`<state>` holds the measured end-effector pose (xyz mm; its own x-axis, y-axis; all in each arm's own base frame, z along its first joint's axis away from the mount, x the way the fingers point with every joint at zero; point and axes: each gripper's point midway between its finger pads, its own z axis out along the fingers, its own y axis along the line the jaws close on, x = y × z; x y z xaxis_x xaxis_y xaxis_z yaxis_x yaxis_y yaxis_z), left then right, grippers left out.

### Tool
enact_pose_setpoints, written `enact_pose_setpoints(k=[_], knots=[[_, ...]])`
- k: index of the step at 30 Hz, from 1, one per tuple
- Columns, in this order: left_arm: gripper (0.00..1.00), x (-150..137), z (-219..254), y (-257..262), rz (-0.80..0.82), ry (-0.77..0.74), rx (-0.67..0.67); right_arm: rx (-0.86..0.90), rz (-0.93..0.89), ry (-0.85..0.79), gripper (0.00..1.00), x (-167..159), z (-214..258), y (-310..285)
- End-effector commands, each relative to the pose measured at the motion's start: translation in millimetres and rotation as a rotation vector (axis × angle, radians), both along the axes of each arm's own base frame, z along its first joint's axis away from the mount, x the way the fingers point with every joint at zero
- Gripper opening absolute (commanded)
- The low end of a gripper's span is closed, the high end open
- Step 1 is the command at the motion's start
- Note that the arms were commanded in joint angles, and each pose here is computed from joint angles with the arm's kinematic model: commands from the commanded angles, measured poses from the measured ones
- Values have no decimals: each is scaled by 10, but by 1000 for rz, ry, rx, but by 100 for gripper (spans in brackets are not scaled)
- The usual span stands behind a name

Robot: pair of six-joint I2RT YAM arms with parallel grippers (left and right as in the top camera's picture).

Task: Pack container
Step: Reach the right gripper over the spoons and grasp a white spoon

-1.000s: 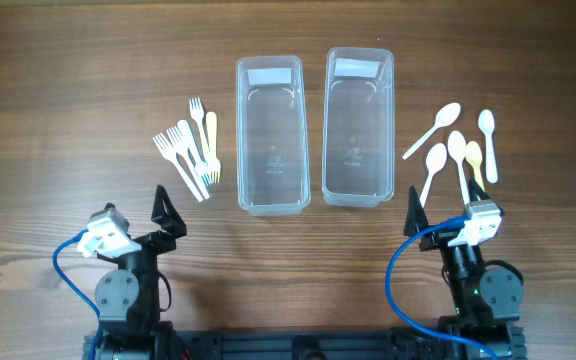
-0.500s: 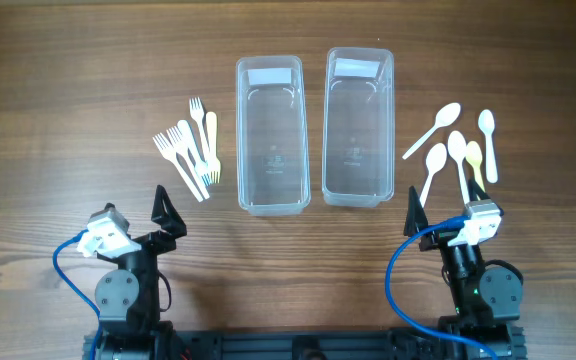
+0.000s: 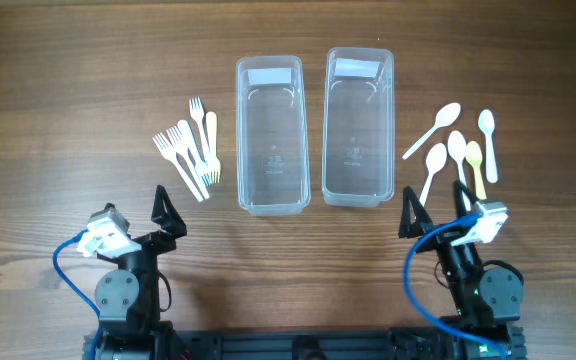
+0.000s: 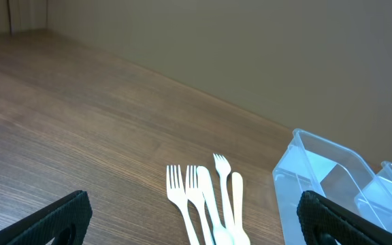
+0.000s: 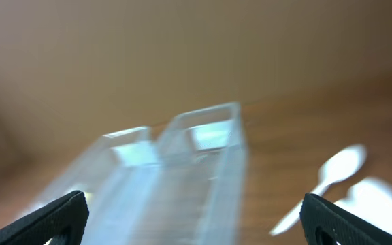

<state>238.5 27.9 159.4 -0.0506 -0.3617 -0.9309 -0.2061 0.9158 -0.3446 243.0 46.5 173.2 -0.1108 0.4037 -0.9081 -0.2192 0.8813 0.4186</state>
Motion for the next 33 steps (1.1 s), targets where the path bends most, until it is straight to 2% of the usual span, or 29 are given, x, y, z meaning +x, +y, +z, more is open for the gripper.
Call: enact_pose_setpoints(k=[1, 4, 9, 13, 16, 24, 27, 33], knots=[[100, 5, -30, 14, 3, 6, 12, 468, 59, 163, 100, -15, -61, 120], [100, 5, -29, 14, 3, 5, 12, 651, 38, 225, 100, 1, -91, 102], [100, 5, -29, 14, 3, 5, 12, 408, 95, 161, 100, -1, -5, 182], [100, 5, -30, 14, 3, 6, 12, 254, 85, 156, 99, 103, 303, 171], [100, 5, -30, 14, 3, 6, 12, 81, 44, 224, 100, 285, 517, 109], [100, 5, -30, 14, 3, 6, 12, -351, -163, 578, 100, 904, 735, -433], [100, 5, -30, 14, 3, 6, 12, -358, -240, 664, 100, 1090, 620, -719], [100, 5, -30, 14, 3, 6, 12, -291, -368, 785, 98, 1178, 234, -1455]])
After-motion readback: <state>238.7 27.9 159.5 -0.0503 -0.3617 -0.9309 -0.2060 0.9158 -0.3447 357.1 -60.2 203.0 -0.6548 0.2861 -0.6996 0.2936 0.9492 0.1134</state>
